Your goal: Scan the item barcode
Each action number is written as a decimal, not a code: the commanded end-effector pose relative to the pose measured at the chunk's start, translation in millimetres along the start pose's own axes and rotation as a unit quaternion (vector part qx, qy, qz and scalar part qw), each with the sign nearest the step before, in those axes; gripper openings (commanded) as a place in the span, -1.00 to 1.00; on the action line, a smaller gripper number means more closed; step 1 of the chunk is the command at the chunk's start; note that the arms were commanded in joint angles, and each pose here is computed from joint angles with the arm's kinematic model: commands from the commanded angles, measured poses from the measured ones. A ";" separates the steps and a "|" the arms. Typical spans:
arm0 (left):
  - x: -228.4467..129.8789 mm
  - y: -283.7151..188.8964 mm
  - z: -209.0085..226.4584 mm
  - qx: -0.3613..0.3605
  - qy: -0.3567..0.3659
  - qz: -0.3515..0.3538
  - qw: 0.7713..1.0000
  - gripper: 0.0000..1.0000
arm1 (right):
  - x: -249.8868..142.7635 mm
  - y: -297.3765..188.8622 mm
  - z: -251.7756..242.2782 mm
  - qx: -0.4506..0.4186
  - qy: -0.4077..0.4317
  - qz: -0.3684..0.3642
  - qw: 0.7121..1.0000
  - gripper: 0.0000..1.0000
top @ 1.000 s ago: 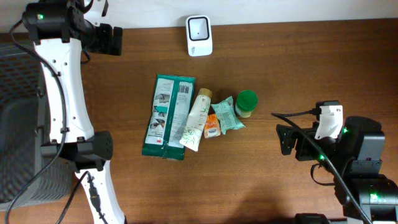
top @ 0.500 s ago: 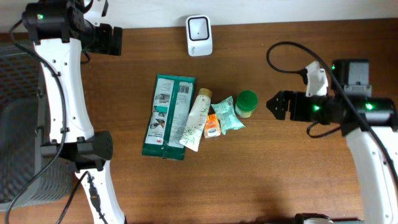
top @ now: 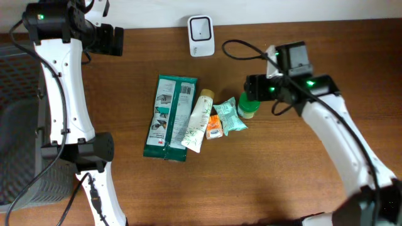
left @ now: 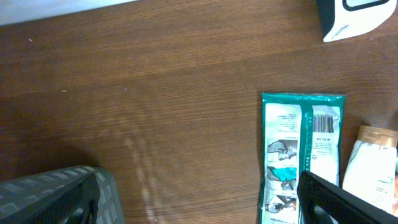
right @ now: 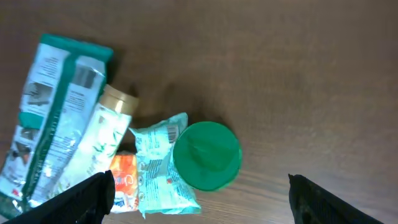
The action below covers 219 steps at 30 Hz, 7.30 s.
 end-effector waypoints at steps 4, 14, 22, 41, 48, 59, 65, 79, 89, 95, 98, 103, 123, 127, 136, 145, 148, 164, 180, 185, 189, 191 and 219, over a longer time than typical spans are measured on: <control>0.7 -3.2 1.5 -0.003 0.004 -0.005 1.000 0.98 | -13.3 54.2 -2.7 -0.021 0.064 0.057 0.996 0.82; 0.7 -3.2 1.5 -0.003 0.004 -0.005 1.000 0.98 | -28.3 83.8 -11.2 -0.052 0.160 0.090 0.982 0.82; 0.8 -3.2 1.5 -0.003 0.004 -0.005 1.000 0.98 | -40.3 96.8 -5.3 -0.044 0.155 0.118 0.980 0.77; 0.8 -3.2 1.5 -0.003 0.004 -0.005 1.000 0.98 | -27.2 36.8 0.6 0.022 -0.323 0.158 0.933 0.26; 0.8 -3.2 1.5 -0.003 0.004 -0.005 1.000 0.98 | -28.7 53.8 -21.5 0.068 -0.427 0.156 0.888 0.27; 0.9 -3.2 0.6 -0.004 0.004 -0.005 1.000 0.99 | -37.4 71.5 -61.6 0.117 -0.267 0.166 0.942 0.63; 0.8 -3.2 0.6 -0.004 0.005 -0.005 1.000 0.98 | 18.7 18.0 -50.2 0.065 -0.015 0.136 0.988 0.97; 0.6 -3.3 2.4 -0.003 0.003 -0.005 1.000 0.98 | -40.5 63.0 -60.2 -0.048 0.163 0.208 0.963 0.93; 0.5 -3.3 2.7 -0.003 0.003 -0.005 1.000 0.98 | -11.9 37.0 -46.8 -0.011 0.155 0.187 0.970 0.94; 0.6 -3.3 2.4 -0.003 0.003 -0.005 1.000 0.98 | -11.1 34.4 -52.6 -0.044 0.173 0.184 0.967 0.96; 0.6 -3.3 2.7 -0.003 0.002 -0.005 1.000 0.98 | -13.8 44.4 -56.3 -0.097 0.190 0.182 0.960 0.96; 0.5 -3.3 2.7 -0.003 0.003 -0.005 1.000 0.98 | -24.2 72.9 -51.6 -0.104 0.202 0.206 0.952 0.96; 0.6 -3.3 2.7 -0.003 0.003 -0.005 1.000 0.98 | -26.3 79.4 -53.6 -0.089 0.107 0.235 0.962 0.18; 0.5 -3.3 2.7 -0.003 0.002 -0.005 1.000 0.98 | 7.4 57.0 -45.8 -0.037 -0.085 0.208 0.974 0.22; 0.6 -3.3 2.7 -0.003 0.002 -0.005 1.000 0.98 | -1.3 61.0 -28.2 0.109 -0.420 0.191 0.880 0.52; 0.5 -3.3 2.7 -0.003 0.003 -0.005 1.000 0.98 | 7.8 65.5 -31.0 0.046 -0.188 0.190 0.962 0.97; 0.5 -3.3 2.7 -0.003 0.002 -0.005 1.000 0.98 | 8.4 65.8 -29.8 0.008 0.013 0.194 0.981 0.97; 0.6 -3.3 2.7 -0.003 0.003 -0.005 1.000 0.98 | -5.7 105.7 -52.7 -0.111 0.209 0.206 0.949 0.99; 0.6 -3.3 2.7 -0.003 0.003 -0.005 1.000 0.98 | -1.3 88.6 -46.3 -0.080 0.143 0.213 0.963 0.18; 0.5 -3.3 2.7 -0.003 0.003 -0.005 1.000 0.99 | 11.7 74.3 -25.7 0.046 -0.118 0.206 0.970 0.09; 0.6 -3.3 2.7 -0.003 0.002 -0.005 1.000 0.98 | 10.6 72.1 -53.8 -0.038 -0.228 0.227 0.946 0.03; 0.6 -3.3 2.7 -0.003 0.003 -0.005 1.000 0.98 | 10.9 71.6 -56.6 -0.036 -0.275 0.231 0.932 0.04; 0.6 -3.3 2.7 -0.003 0.002 -0.005 1.000 0.98 | 69.7 -27.9 1.3 0.077 -0.204 0.097 0.971 0.97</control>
Point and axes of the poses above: each gripper's point midway between its finger pads, its own y axis out along the fingers, its own z axis along the line the jaws close on, x = y × z, the point moved 4 cm from there along -y, back along the fingers, and after that the axes turned 3 degrees about -y, right-handed, at the moved point
